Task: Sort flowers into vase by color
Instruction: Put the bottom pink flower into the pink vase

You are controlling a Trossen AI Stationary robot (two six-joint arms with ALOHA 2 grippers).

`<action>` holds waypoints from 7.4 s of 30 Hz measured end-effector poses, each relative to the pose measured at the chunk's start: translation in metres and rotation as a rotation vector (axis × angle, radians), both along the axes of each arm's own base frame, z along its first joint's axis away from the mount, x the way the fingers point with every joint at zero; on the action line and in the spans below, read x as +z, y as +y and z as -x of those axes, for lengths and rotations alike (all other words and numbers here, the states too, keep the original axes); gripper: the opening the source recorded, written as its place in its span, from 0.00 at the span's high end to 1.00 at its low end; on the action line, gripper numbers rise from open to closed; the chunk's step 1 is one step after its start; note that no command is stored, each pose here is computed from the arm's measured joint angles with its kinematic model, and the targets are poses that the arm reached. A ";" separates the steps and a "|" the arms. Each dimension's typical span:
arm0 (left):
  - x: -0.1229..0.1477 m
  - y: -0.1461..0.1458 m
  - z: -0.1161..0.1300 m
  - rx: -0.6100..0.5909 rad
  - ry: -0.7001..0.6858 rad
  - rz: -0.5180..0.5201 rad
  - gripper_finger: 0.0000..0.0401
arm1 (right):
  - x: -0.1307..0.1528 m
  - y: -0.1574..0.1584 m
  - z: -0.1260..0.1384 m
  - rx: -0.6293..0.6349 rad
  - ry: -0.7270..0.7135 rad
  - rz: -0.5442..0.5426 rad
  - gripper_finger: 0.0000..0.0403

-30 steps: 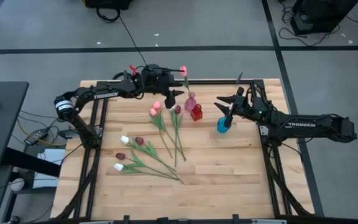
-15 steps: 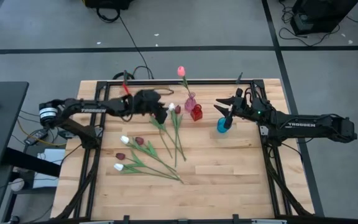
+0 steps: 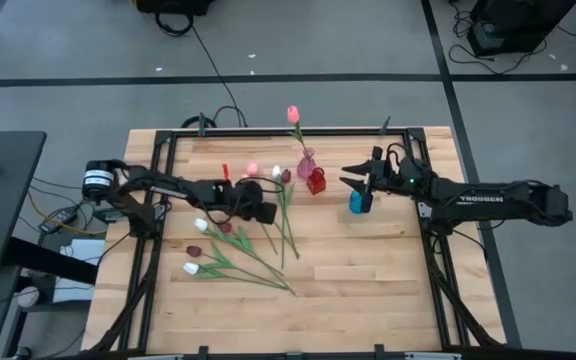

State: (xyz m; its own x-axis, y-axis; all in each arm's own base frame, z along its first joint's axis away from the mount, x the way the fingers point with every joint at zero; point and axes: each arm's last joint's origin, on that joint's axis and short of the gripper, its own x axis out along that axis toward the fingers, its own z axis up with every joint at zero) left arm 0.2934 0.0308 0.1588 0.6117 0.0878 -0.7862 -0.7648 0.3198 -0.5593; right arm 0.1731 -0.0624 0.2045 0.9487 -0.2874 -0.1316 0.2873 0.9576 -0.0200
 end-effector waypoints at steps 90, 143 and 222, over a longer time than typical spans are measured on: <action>-0.028 0.073 -0.014 0.194 0.099 0.269 0.98 | -0.003 0.000 -0.009 0.097 -0.017 0.030 0.63; -0.008 0.048 -0.021 -0.055 0.498 0.056 0.68 | -0.003 0.007 -0.011 0.140 -0.033 -0.031 0.63; 0.145 0.085 -0.099 -0.211 -0.375 -1.432 0.96 | 0.015 0.009 0.033 -0.007 -0.099 0.066 0.63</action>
